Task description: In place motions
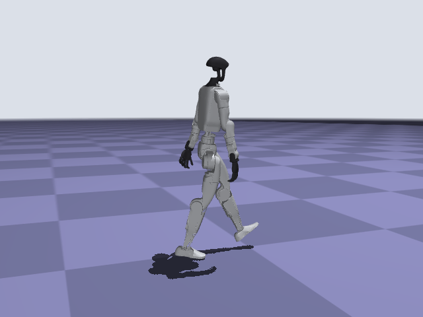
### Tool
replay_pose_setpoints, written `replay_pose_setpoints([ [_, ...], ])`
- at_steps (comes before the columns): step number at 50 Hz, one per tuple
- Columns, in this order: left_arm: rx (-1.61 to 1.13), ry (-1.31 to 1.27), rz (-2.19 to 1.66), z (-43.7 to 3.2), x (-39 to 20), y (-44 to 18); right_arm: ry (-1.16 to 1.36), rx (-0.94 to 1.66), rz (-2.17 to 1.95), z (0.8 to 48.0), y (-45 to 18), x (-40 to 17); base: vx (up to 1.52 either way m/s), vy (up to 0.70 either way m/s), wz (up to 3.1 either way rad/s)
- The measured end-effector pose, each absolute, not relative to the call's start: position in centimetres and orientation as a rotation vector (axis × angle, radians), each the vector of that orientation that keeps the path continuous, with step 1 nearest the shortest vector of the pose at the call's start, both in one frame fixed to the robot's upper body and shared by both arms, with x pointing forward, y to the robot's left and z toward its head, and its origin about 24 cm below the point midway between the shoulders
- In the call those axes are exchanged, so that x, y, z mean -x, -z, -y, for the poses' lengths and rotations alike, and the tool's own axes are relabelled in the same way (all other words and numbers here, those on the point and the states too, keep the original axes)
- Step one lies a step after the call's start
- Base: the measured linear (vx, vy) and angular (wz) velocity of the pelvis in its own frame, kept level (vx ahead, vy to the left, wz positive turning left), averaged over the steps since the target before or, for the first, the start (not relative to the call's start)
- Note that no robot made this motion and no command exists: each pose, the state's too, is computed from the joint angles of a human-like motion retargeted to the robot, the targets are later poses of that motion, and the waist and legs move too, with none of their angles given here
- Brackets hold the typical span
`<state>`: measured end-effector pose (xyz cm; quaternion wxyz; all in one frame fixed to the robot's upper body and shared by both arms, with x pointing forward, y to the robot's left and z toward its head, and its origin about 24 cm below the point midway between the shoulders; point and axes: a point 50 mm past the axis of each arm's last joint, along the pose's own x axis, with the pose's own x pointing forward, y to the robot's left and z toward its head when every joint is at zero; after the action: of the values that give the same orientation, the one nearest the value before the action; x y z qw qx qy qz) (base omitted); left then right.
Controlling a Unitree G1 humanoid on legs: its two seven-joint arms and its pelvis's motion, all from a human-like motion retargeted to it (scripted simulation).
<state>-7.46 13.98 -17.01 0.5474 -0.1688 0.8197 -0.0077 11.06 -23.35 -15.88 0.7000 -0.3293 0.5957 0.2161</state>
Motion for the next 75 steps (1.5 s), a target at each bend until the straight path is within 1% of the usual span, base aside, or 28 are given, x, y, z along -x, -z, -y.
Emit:
replay_pose_setpoints([
  [5, 0.459, -0.012, -2.054, -13.7, 10.2, 16.1, -0.533, 0.675, -1.313, 21.5, 16.5, -10.0, 0.62, 0.53, 0.02],
  [10, 0.436, -0.038, -2.023, -14.9, 8.4, 16.5, -0.492, 0.519, -1.412, 20.7, 17.4, -5.8, 0.61, 0.55, 0.54],
  [12, 0.434, -0.038, -1.931, -15.2, 6.2, 17.1, -0.478, 0.506, -1.458, 20.8, 17.5, -4.7, 0.61, 0.53, 0.74],
  [17, 0.417, -0.022, -1.723, -16.4, -0.2, 17.7, -0.512, 0.597, -1.488, 21.4, 17.4, -4.7, 0.51, 0.46, 0.2],
  [22, 0.232, 0.015, -1.594, -18.3, -6.9, 17.2, -0.492, 0.605, -1.414, 21.2, 17.4, -5.5, 0.47, 0.34, 1.41],
  [27, 0.049, 0.093, -1.438, -18.9, -12.7, 16.0, -0.449, 0.574, -1.416, 21.3, 17.4, -5.2, 0.62, 0.33, 1.14],
  [30, -0.032, 0.129, -1.348, -18.8, -14.9, 15.4, -0.432, 0.556, -1.461, 21.5, 17.4, -4.4, 0.72, 0.28, 0.95],
  [32, -0.069, 0.146, -1.324, -18.5, -15.2, 15.4, -0.42, 0.552, -1.504, 21.8, 17.4, -3.5, 0.82, 0.26, 0.45],
  [35, -0.103, 0.145, -1.344, -18.3, -14.1, 15.8, -0.412, 0.556, -1.569, 22.1, 17.4, -2.2, 0.89, 0.23, 0.33],
  [37, -0.11, 0.146, -1.399, -18.3, -12.0, 16.5, -0.413, 0.551, -1.608, 22.2, 17.4, -1.2, 1.01, 0.21, 0.54],
  [43, -0.05, 0.121, -1.71, -17.9, -3.0, 17.8, -0.37, 0.454, -1.679, 22.1, 17.3, 1.0, 0.87, 0.22, 0.4],
  [46, 0.066, 0.078, -1.826, -17.7, 0.1, 17.6, -0.351, 0.454, -1.66, 22.4, 17.3, 0.1, 0.61, 0.27, 0.16],
  [50, 0.226, 0.047, -1.878, -16.6, 2.7, 17.5, -0.35, 0.521, -1.59, 23.1, 17.1, -2.7, 0.43, 0.3, -0.5],
  [55, 0.33, -0.019, -1.951, -15.7, 6.5, 17.1, -0.432, 0.633, -1.474, 23.6, 16.8, -6.0, 0.45, 0.33, -0.49],
  [59, 0.393, -0.045, -2.033, -14.9, 8.8, 16.5, -0.451, 0.687, -1.388, 23.6, 16.4, -8.4, 0.49, 0.46, -0.37],
  [62, 0.429, -0.057, -2.078, -14.3, 10.2, 16.0, -0.457, 0.687, -1.365, 23.3, 16.4, -8.9, 0.56, 0.53, -0.01],
  [65, 0.465, -0.069, -2.11, -13.6, 11.7, 15.6, -0.475, 0.663, -1.395, 22.8, 16.7, -7.6, 0.53, 0.45, -0.5],
  [70, 0.508, -0.073, -2.088, -14.0, 10.0, 15.9, -0.471, 0.569, -1.455, 21.7, 17.2, -5.5, 0.52, 0.66, -0.13],
  [73, 0.51, -0.069, -2.003, -14.3, 7.4, 16.6, -0.479, 0.55, -1.464, 21.2, 17.4, -5.0, 0.38, 0.55, 0.18],
  [75, 0.498, -0.073, -1.929, -14.9, 5.3, 17.1, -0.51, 0.581, -1.437, 20.9, 17.4, -5.6, 0.33, 0.4, 0.06],
])
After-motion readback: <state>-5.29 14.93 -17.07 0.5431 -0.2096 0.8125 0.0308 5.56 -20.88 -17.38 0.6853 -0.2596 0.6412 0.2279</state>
